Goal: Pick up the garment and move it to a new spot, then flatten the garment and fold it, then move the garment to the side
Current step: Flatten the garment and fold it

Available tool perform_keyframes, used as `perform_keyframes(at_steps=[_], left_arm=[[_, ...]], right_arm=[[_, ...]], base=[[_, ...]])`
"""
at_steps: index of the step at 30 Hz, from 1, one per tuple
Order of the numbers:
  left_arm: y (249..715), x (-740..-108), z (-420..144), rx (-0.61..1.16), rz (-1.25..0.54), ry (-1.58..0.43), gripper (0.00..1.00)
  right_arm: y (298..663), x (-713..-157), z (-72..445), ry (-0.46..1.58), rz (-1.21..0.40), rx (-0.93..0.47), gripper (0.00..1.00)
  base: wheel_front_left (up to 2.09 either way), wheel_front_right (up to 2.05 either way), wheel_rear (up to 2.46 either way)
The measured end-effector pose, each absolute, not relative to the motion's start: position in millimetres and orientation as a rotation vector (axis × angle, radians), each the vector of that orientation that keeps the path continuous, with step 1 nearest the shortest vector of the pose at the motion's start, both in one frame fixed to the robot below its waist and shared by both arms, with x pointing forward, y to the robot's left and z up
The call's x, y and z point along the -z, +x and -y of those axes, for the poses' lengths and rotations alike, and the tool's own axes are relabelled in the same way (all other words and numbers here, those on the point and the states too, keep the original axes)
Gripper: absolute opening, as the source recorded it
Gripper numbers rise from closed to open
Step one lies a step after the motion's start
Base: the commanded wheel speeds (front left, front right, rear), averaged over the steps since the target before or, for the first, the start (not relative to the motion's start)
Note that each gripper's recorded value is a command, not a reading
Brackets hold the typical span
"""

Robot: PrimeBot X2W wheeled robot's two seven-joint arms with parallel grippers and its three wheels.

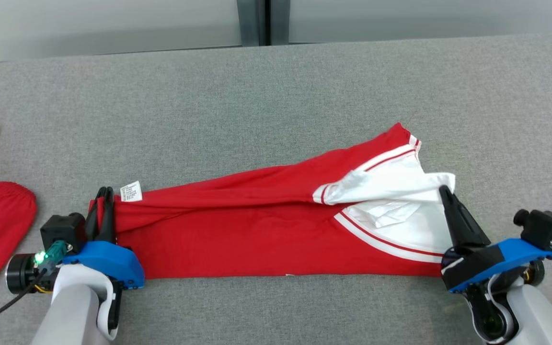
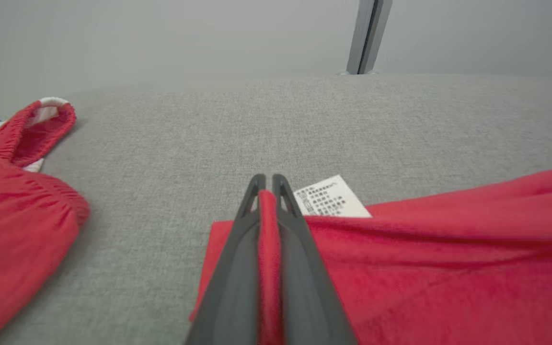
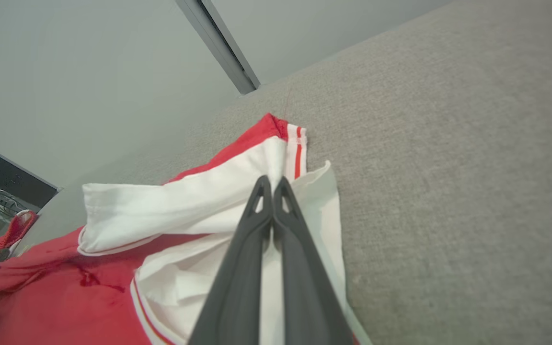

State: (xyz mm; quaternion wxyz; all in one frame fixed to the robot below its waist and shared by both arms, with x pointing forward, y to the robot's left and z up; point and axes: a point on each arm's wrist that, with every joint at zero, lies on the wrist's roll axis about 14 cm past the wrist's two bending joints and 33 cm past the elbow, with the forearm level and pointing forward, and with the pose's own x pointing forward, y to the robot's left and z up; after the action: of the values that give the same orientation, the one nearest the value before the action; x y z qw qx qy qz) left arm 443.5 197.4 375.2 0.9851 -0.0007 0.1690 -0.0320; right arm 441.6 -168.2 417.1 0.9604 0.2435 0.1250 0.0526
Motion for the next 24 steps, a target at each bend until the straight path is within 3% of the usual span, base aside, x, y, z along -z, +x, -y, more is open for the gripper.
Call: perform_keyframes(at_steps=[6, 7, 8, 9, 10, 18, 24], left_arm=[[431, -381, -201, 0.026, -0.319, -0.025, 0.0], [428, -382, -203, 0.016, -0.314, -0.025, 0.13], [427, -386, -204, 0.006, -0.3, -0.025, 0.77], [425, -390, -207, -0.014, -0.287, -0.03, 1.0], [424, -395, -211, -0.032, -0.271, -0.033, 1.0], [393, -408, -225, -0.134, -0.224, -0.061, 1.0], [373, -406, -229, -0.158, -0.233, -0.077, 1.0]], right_arm=[[435, -413, 170, 0.475, -0.284, -0.101, 0.0], [432, -409, 170, 0.483, -0.301, -0.097, 0.0], [430, -407, 170, 0.49, -0.316, -0.093, 0.12], [428, -406, 171, 0.497, -0.32, -0.086, 0.41], [428, -407, 173, 0.507, -0.312, -0.075, 1.0], [440, -426, 175, 0.498, -0.243, -0.067, 1.0], [435, -390, 163, 0.4, -0.399, -0.075, 1.0]], base=[[0.0, 0.0, 0.0], [0.0, 0.0, 0.0], [0.0, 0.0, 0.0], [0.0, 0.0, 0.0], [0.0, 0.0, 0.0], [0.0, 0.0, 0.0], [0.0, 0.0, 0.0]])
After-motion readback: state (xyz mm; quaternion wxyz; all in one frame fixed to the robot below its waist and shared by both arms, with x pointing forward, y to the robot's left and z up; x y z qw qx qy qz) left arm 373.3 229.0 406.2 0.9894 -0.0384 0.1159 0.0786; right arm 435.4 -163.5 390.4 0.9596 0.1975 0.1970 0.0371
